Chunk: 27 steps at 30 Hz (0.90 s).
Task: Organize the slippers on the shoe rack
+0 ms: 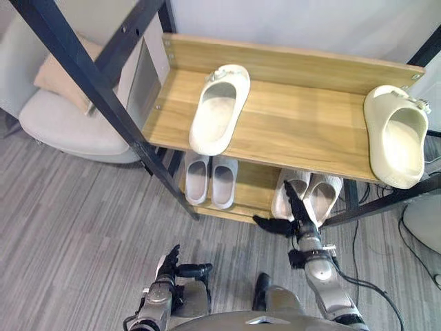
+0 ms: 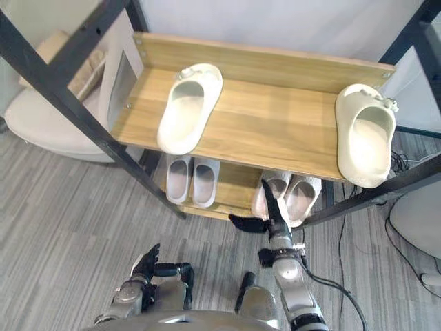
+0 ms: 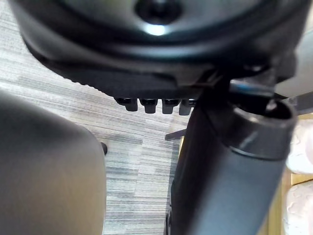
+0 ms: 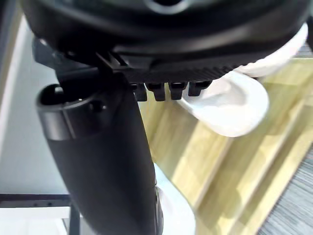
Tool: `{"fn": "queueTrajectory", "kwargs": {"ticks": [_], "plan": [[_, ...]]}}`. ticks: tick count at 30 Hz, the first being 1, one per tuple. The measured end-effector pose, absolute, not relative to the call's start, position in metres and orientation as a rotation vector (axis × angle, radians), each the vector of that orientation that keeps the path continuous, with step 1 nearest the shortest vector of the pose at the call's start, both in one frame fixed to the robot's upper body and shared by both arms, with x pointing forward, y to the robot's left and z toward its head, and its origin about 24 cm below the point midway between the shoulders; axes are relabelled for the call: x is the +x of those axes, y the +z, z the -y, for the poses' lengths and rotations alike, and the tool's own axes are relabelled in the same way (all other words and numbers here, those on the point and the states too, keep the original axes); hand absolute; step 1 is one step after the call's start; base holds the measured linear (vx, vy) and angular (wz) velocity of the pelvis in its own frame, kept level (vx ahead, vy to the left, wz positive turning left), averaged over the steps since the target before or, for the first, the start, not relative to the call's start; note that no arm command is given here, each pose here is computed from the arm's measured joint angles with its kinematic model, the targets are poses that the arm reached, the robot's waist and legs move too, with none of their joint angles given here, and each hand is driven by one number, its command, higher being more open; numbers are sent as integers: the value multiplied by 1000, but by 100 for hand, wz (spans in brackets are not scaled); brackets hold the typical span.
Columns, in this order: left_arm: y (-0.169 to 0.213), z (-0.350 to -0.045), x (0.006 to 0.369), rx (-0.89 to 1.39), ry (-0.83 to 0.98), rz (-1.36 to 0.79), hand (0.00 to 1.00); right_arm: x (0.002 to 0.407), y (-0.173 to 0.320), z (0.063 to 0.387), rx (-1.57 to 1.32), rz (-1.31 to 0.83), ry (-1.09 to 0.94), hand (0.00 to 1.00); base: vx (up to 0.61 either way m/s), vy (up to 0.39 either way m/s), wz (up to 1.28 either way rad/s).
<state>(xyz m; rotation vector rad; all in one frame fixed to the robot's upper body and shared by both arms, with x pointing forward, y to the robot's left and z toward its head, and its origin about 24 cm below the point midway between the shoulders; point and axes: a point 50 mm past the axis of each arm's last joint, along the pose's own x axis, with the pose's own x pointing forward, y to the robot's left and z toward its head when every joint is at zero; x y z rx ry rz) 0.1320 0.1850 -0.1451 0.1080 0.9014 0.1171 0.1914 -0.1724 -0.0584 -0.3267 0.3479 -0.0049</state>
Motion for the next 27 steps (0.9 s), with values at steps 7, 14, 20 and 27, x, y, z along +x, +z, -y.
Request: {"fn": "queueTrajectory", "kwargs": {"ticks": [7, 14, 20, 27], "plan": [[-148, -178, 124, 124, 67, -923, 100, 163, -94, 184, -360, -555, 2, 100, -37, -4, -7], [-149, -176, 122, 135, 49, -927, 100, 141, -111, 185, -304, -665, -29, 100, -69, -2, -1], [-150, -176, 117, 136, 49, -935, 100, 126, -122, 185, -256, -740, -65, 100, -20, 2, -1], [-142, -165, 124, 174, -44, -866, 100, 110, -134, 188, -177, -824, -134, 100, 9, 1, 0]]}}
